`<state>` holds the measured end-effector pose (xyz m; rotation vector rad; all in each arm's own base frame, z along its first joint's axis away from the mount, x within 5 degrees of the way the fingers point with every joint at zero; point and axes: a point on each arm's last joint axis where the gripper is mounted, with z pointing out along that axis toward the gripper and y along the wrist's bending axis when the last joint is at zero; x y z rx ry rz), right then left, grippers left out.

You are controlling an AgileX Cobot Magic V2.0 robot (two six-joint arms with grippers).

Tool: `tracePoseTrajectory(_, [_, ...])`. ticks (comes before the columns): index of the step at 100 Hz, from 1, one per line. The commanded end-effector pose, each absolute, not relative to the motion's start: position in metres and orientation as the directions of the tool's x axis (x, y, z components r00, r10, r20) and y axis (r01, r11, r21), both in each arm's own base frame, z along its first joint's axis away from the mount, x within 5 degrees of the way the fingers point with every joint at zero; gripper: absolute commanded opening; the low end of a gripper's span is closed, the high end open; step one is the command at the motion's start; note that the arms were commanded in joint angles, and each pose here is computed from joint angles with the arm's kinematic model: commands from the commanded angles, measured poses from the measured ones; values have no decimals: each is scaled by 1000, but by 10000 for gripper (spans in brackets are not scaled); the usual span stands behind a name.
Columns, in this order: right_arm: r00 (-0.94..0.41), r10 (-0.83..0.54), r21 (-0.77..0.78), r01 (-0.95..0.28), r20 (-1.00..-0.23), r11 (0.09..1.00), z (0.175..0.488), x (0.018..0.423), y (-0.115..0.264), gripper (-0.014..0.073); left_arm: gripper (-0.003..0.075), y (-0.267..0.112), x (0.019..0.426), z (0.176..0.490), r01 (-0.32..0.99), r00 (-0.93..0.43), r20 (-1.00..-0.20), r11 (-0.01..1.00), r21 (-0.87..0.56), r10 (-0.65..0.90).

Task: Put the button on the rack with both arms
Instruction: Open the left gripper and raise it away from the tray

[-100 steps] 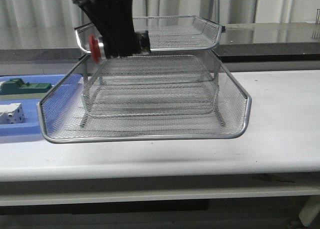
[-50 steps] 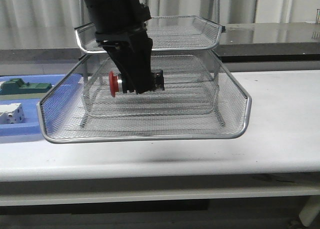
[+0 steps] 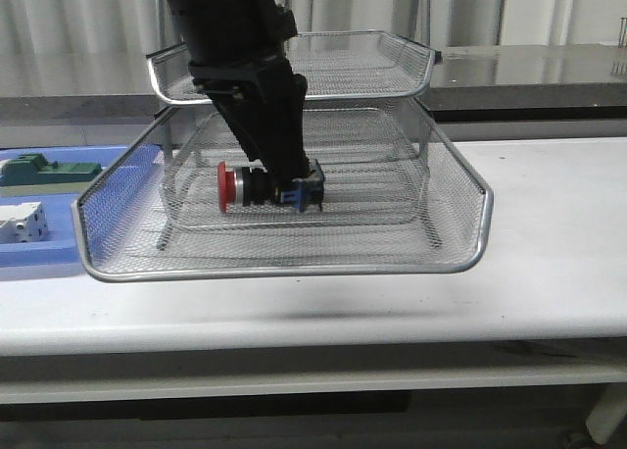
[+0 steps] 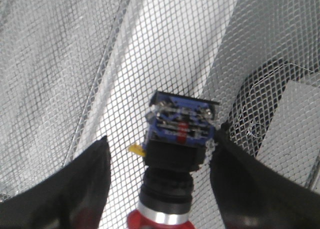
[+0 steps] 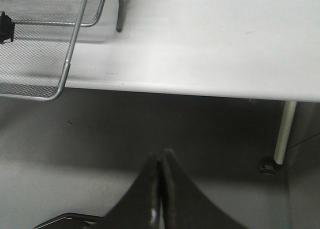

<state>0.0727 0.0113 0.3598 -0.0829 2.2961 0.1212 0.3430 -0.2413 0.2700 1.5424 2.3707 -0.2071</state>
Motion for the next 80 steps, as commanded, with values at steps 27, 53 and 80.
tracePoseTrajectory(27, [-599,-13,60,-101,-801,993,373,75,11,-69,430,-236,336,323,855,-433,-469,516,56,769])
tracePoseTrajectory(53, [-599,-13,60,-101,-801,993,373,75,11,-69,428,-194,328,358,762,-552,-503,648,22,666])
tracePoseTrajectory(80, [-599,-13,60,-101,-801,993,373,75,11,-69,428,-124,309,386,625,-604,-599,779,54,526])
